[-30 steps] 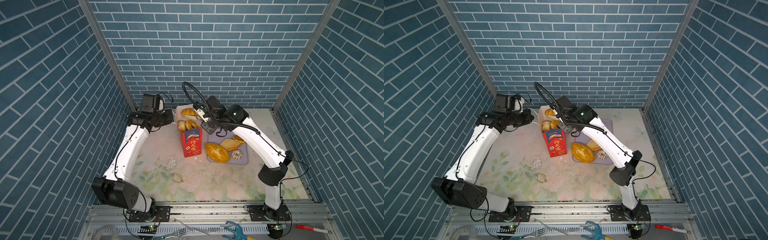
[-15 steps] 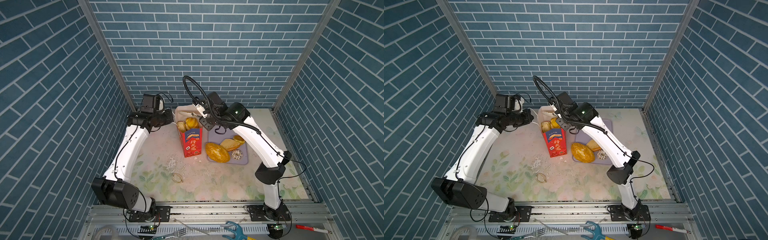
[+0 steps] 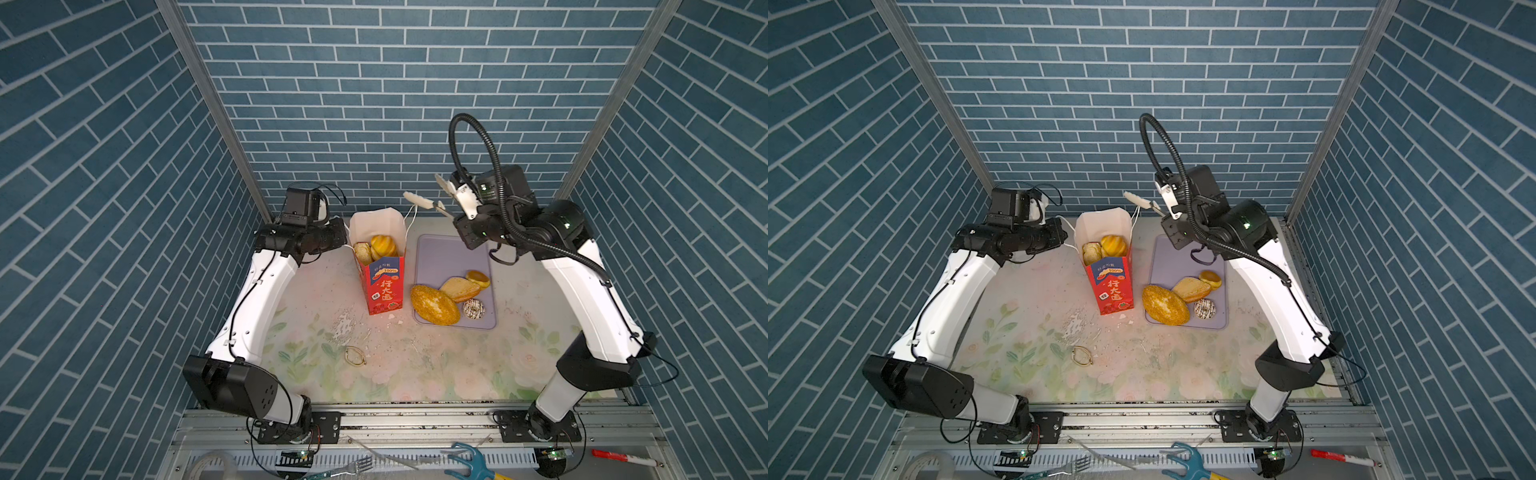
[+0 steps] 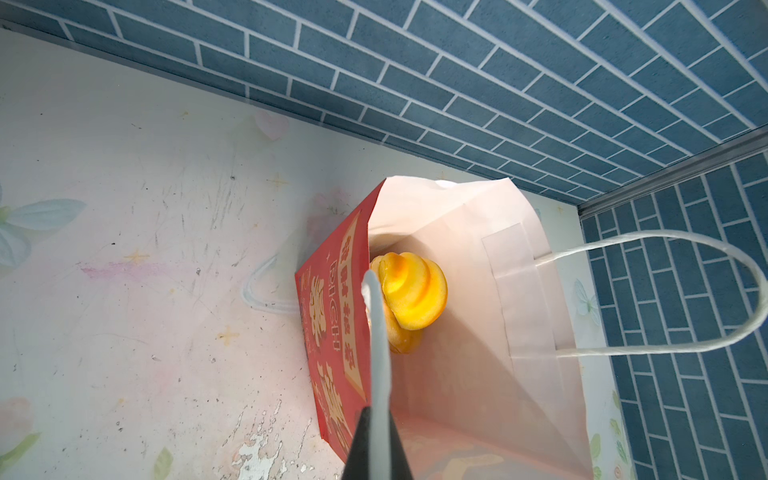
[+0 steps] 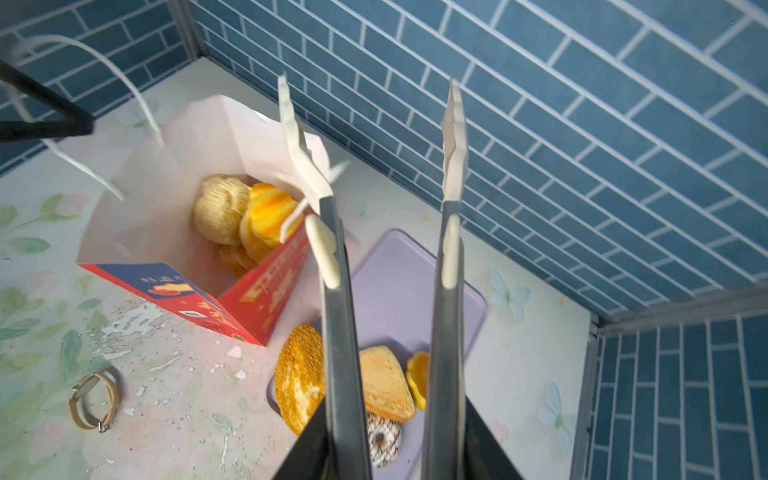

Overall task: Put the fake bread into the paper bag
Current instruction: 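Move the empty tongs back down toward the remaining breads on the tray, then pinch the sugar-coated long bread with the right gripper's tongs and lift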

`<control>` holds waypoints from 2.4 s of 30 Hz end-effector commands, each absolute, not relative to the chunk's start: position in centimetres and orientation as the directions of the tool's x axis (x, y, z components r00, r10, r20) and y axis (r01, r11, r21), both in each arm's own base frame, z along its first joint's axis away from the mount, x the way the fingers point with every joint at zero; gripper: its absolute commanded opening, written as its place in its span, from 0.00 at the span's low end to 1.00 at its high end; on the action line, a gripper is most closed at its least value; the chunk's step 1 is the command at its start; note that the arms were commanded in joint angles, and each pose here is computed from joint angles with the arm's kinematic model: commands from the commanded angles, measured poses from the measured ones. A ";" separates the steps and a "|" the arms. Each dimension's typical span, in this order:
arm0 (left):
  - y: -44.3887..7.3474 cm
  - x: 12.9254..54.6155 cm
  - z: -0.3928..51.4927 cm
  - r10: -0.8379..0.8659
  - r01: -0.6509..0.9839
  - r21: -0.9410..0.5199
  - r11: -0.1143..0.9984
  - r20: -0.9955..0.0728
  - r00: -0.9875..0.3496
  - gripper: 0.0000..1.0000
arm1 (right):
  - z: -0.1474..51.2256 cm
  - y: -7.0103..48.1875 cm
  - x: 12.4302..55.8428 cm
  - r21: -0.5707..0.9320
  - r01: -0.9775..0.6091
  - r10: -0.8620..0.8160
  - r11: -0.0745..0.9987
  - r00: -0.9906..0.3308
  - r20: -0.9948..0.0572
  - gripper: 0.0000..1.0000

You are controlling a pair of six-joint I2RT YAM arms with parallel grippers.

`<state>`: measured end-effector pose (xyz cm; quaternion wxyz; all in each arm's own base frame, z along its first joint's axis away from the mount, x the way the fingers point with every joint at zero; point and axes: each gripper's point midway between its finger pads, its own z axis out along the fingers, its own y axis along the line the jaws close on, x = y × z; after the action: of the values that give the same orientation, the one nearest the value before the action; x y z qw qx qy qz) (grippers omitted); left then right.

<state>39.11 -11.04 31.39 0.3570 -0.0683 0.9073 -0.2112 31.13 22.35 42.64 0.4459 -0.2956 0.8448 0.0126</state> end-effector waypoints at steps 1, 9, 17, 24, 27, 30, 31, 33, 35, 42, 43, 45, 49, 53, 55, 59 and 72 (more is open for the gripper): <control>-10.9 38.7 31.8 -0.264 0.033 -0.417 0.908 -0.632 -0.728 0.00 | 40.8 19.7 30.3 -0.206 -0.463 -0.450 0.862 -0.514 -0.730 0.43; -10.8 38.6 32.1 -0.257 0.039 -0.410 0.911 -0.640 -0.724 0.00 | 34.8 13.5 27.6 -0.196 -0.421 -0.450 0.886 -0.674 -0.586 0.43; -10.7 38.5 32.0 -0.253 0.036 -0.403 0.914 -0.640 -0.726 0.00 | 28.5 13.5 25.5 -0.138 -0.513 -0.519 0.847 -0.746 -0.416 0.43; -10.4 38.4 31.8 -0.257 0.025 -0.396 0.918 -0.640 -0.724 0.00 | 26.0 15.4 24.2 -0.043 -0.610 -0.585 0.791 -0.734 -0.346 0.42; -10.4 38.5 31.9 -0.259 0.022 -0.394 0.919 -0.643 -0.721 0.00 | 25.3 16.6 23.5 -0.017 -0.664 -0.633 0.747 -0.704 -0.323 0.43; -10.4 38.7 31.9 -0.260 0.020 -0.394 0.919 -0.643 -0.720 0.00 | 24.4 17.6 23.0 -0.005 -0.709 -0.679 0.706 -0.674 -0.292 0.43; -10.4 38.7 31.9 -0.262 0.019 -0.395 0.919 -0.643 -0.720 0.00 | 24.0 17.8 22.9 0.000 -0.716 -0.688 0.698 -0.671 -0.276 0.43; -10.4 38.7 31.8 -0.262 0.017 -0.394 0.919 -0.640 -0.722 0.00 | 23.3 17.8 22.9 -0.011 -0.724 -0.704 0.690 -0.667 -0.244 0.44; -10.3 38.7 31.8 -0.262 0.016 -0.394 0.919 -0.641 -0.721 0.00 | 22.6 17.7 23.3 -0.027 -0.727 -0.714 0.686 -0.665 -0.220 0.44; -10.3 38.7 31.4 -0.268 0.008 -0.396 0.918 -0.635 -0.725 0.00 | 20.9 18.3 24.4 -0.053 -0.745 -0.739 0.665 -0.648 -0.183 0.46; -10.3 38.6 31.4 -0.267 0.008 -0.395 0.919 -0.635 -0.725 0.00 | 20.6 18.5 24.5 -0.052 -0.748 -0.743 0.662 -0.645 -0.177 0.47; -10.2 38.6 31.3 -0.267 0.004 -0.393 0.920 -0.633 -0.727 0.00 | 20.1 18.7 24.5 -0.049 -0.755 -0.750 0.654 -0.640 -0.167 0.48; -10.1 38.6 31.1 -0.265 -0.001 -0.385 0.923 -0.632 -0.728 0.00 | 19.1 19.3 24.3 -0.024 -0.772 -0.766 0.635 -0.625 -0.151 0.51; -10.0 38.5 30.9 -0.263 -0.003 -0.382 0.924 -0.630 -0.730 0.00 | 18.1 19.4 24.7 -0.033 -0.773 -0.769 0.634 -0.626 -0.129 0.51; -10.0 38.6 31.0 -0.265 -0.004 -0.382 0.924 -0.631 -0.729 0.00 | 17.5 19.1 25.1 -0.053 -0.771 -0.771 0.634 -0.627 -0.111 0.51; -10.1 38.6 30.8 -0.265 -0.006 -0.382 0.924 -0.628 -0.732 0.00 | 17.1 19.1 25.5 -0.079 -0.778 -0.781 0.624 -0.616 -0.099 0.47; -10.1 38.5 30.6 -0.265 -0.003 -0.385 0.923 -0.629 -0.731 0.00 | 19.1 18.7 25.1 -0.135 -0.762 -0.774 0.633 -0.618 -0.137 0.26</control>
<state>39.14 -10.22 30.29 0.3539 -0.0760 0.9135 -0.1860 25.15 19.40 17.52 0.0667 -0.4322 0.8991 -0.0181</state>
